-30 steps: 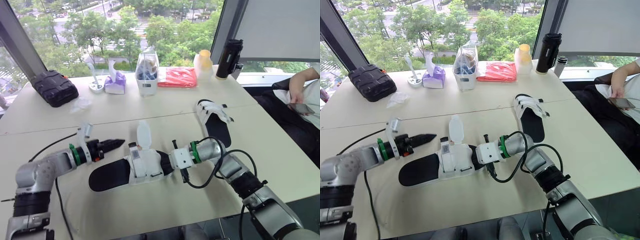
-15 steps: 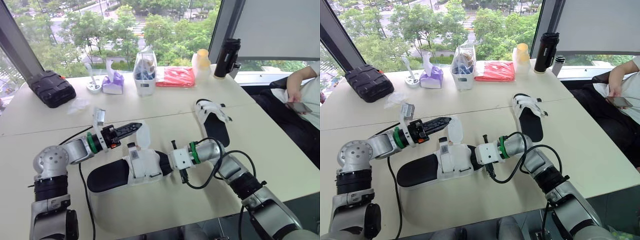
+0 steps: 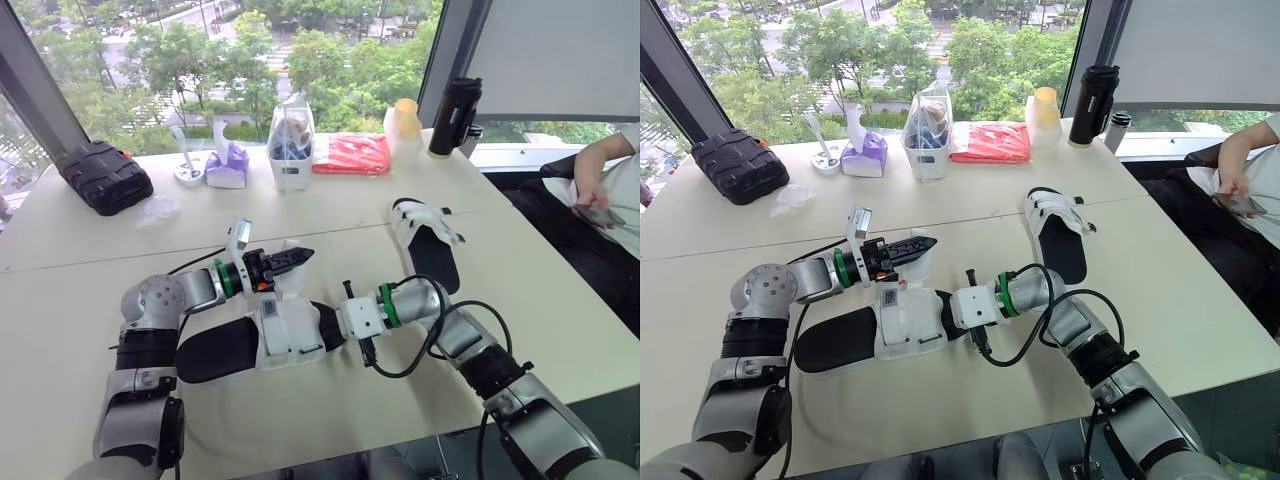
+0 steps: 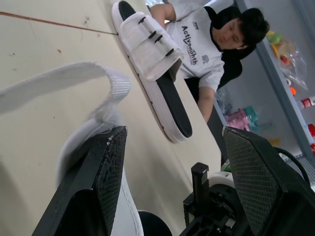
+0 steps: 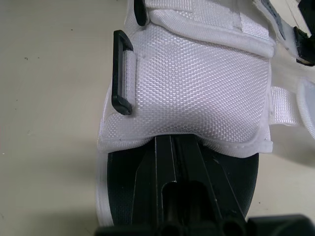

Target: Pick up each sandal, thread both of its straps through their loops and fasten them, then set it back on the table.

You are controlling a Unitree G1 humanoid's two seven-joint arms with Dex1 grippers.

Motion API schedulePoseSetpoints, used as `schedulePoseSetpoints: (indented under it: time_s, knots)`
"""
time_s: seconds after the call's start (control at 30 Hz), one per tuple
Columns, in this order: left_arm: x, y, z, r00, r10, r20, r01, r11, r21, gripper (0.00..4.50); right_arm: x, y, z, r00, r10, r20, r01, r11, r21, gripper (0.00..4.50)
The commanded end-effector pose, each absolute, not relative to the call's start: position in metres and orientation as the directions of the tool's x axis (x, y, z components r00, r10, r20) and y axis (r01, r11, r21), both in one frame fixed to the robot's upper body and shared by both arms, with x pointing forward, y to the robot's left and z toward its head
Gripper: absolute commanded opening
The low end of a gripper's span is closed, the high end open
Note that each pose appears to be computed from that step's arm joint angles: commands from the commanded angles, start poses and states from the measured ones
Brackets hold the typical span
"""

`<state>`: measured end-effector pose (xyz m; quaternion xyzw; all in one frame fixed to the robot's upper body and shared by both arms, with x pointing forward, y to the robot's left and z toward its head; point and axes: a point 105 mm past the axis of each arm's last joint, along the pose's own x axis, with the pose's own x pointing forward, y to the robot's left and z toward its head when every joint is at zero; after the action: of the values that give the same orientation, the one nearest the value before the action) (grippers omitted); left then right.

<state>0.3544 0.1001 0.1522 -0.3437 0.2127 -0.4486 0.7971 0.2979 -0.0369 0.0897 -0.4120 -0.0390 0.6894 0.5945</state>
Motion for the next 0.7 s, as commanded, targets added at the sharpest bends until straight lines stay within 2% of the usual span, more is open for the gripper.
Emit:
schedulePoseSetpoints:
  time_s: [0.03, 0.2, 0.3, 0.33, 0.7]
  knots:
    - [0.353, 0.11, 0.175, 0.509, -0.86, 0.032, 0.617, 0.339, -0.71, 3.22, 0.289, -0.039, 0.066, 0.005, 0.805, -0.593, -0.815, -0.341, -0.469, 0.0]
    - [0.343, 0.127, 0.186, 0.511, -0.859, 0.042, 0.635, 0.344, -0.692, 3.22, 0.289, -0.039, 0.065, 0.003, 0.804, -0.594, -0.817, -0.341, -0.466, 0.0]
    - [0.334, 0.14, 0.185, 0.517, -0.856, 0.021, 0.632, 0.365, -0.683, 4.0, 0.288, -0.038, 0.064, -0.003, 0.804, -0.594, -0.816, -0.346, -0.464, 0.0]
    - [0.331, 0.144, 0.185, 0.517, -0.856, 0.018, 0.632, 0.367, -0.683, 4.4, 0.288, -0.038, 0.063, -0.004, 0.804, -0.595, -0.815, -0.347, -0.463, 0.0]
    - [0.328, 0.157, 0.167, 0.553, -0.832, -0.05, 0.586, 0.431, -0.686, 4.46, 0.286, -0.037, 0.061, -0.014, 0.801, -0.599, -0.815, -0.356, -0.458, 0.0]
